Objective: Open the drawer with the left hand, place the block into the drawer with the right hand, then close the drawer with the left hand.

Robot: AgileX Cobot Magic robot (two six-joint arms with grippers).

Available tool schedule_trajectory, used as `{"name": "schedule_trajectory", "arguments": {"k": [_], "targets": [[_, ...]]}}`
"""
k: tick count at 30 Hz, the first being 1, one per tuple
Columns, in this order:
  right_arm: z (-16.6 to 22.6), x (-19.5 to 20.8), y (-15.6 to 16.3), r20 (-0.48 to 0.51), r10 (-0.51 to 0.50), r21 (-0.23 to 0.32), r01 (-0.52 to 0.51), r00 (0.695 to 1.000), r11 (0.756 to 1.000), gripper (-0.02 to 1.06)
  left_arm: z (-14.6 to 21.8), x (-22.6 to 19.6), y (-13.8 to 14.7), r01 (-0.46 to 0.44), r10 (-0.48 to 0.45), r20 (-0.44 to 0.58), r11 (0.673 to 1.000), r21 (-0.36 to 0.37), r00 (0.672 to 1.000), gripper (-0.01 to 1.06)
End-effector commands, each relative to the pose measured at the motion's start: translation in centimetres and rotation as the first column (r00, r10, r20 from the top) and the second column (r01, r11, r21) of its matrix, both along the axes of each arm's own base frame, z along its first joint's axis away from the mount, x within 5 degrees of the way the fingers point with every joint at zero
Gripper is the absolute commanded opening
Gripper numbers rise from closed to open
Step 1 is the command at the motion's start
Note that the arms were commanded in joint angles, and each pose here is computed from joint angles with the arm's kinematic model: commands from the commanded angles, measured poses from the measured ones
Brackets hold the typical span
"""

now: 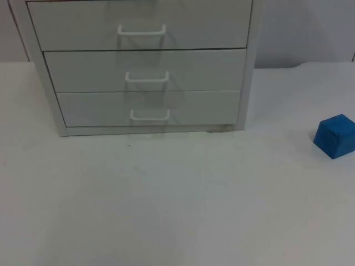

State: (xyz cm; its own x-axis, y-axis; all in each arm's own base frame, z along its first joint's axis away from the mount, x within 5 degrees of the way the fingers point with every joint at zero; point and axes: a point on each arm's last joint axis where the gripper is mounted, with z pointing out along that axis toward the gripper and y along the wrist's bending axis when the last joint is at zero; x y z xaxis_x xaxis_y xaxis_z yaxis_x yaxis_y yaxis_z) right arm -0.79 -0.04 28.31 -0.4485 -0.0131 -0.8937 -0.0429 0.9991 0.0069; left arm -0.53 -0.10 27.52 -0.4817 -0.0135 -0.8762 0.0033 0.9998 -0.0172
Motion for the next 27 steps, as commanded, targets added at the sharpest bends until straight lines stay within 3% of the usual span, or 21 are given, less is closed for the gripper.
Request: {"name": "schedule_trajectory", "arguments": {"k": [1,9,15,23,27], "targets": [[0.7,0.1,0.1,0.034,-0.002,0.007,0.002,0.999,1.000,1.05,0.0,0.1,0.0,-0.006,0.006,0.013,1.000,-0.003,1.000,1.05],[2.0,3.6,0.2,-0.049,-0.003,0.004,0.003,0.999,1.000,1.05,1.0,1.3,0.0,-0.003,0.003,-0.006,1.000,-0.008,1.000,1.05],[2.1,6.7,0.3,-0.095,-0.006,-0.004,0.005,0.995,1.000,1.05,1.8,3.4,-0.1,-0.001,-0.001,-0.077,1.000,-0.016,0.997,1.05],[1.4,10.5,0.4,-0.173,-0.006,-0.007,0.005,0.985,1.000,1.05,2.8,7.4,-0.5,0.019,-0.027,-0.123,0.997,-0.069,0.992,1.00],[0.4,12.5,0.5,-0.263,-0.007,-0.012,0.004,0.965,1.000,1.05,2.7,10.2,-0.5,0.037,-0.046,-0.222,0.998,-0.045,0.974,1.00]]}}
